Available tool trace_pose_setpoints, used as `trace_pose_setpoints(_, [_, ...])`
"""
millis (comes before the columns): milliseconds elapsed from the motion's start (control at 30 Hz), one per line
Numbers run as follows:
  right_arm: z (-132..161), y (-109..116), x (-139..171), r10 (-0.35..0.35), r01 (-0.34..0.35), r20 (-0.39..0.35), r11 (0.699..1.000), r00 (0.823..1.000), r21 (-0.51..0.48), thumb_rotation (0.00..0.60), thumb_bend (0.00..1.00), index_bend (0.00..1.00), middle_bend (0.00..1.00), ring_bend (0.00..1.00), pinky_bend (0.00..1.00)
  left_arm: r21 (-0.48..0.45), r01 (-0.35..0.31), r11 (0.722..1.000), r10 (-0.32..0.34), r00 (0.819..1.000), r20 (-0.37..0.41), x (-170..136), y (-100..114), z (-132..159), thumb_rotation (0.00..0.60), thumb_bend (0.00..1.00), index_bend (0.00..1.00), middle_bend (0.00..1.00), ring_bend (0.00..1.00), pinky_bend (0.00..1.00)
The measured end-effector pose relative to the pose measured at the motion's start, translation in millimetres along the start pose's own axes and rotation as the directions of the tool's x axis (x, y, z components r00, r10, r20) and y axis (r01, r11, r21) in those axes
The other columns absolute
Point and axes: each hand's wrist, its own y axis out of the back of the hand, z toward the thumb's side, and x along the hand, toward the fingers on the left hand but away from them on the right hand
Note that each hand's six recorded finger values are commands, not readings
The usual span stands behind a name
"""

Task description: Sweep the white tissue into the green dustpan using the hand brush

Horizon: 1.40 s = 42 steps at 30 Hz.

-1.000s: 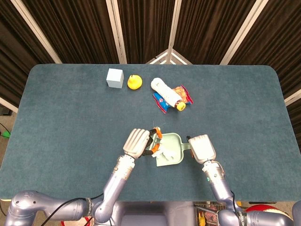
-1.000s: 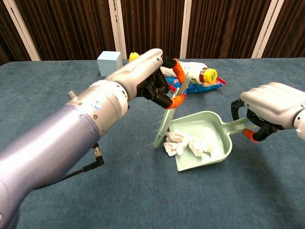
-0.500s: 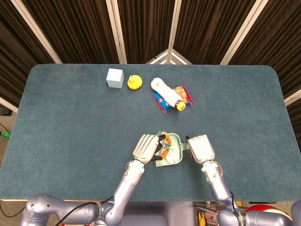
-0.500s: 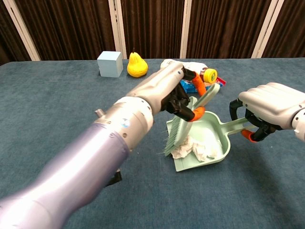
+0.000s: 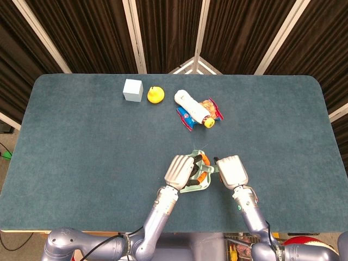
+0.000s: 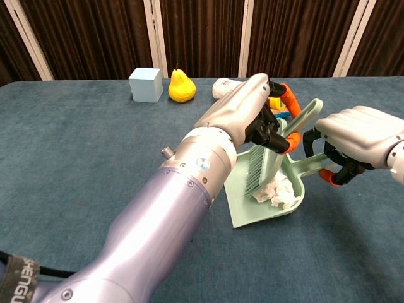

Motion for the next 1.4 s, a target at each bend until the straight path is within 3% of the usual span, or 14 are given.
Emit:
trace_pose_setpoints(967, [1.8,-4.3,2.7,0.019,-0.019,0.004,1.0,1.0,-0.007,0.6,0.52,0.69,0.86,0.87,0.88,-0.007,-0.019,1.0,0.019,1.0,0.005,0.3,4.9,-0.2,0.6,0.57,0.76,1.0,1.0,1.0])
trace_pose_setpoints(1400, [-2.5,-6.0,3.2,0.026,-0.026,0.016,1.0,1.0,-0.006,0.6,0.52,0.69,0.86,0.87,0.88,-0.026,-0.075,0.997,0.076,0.996,0.044,6.4,37.2,14.0,0.6,0.57,0.76,1.0,1.0,1.0])
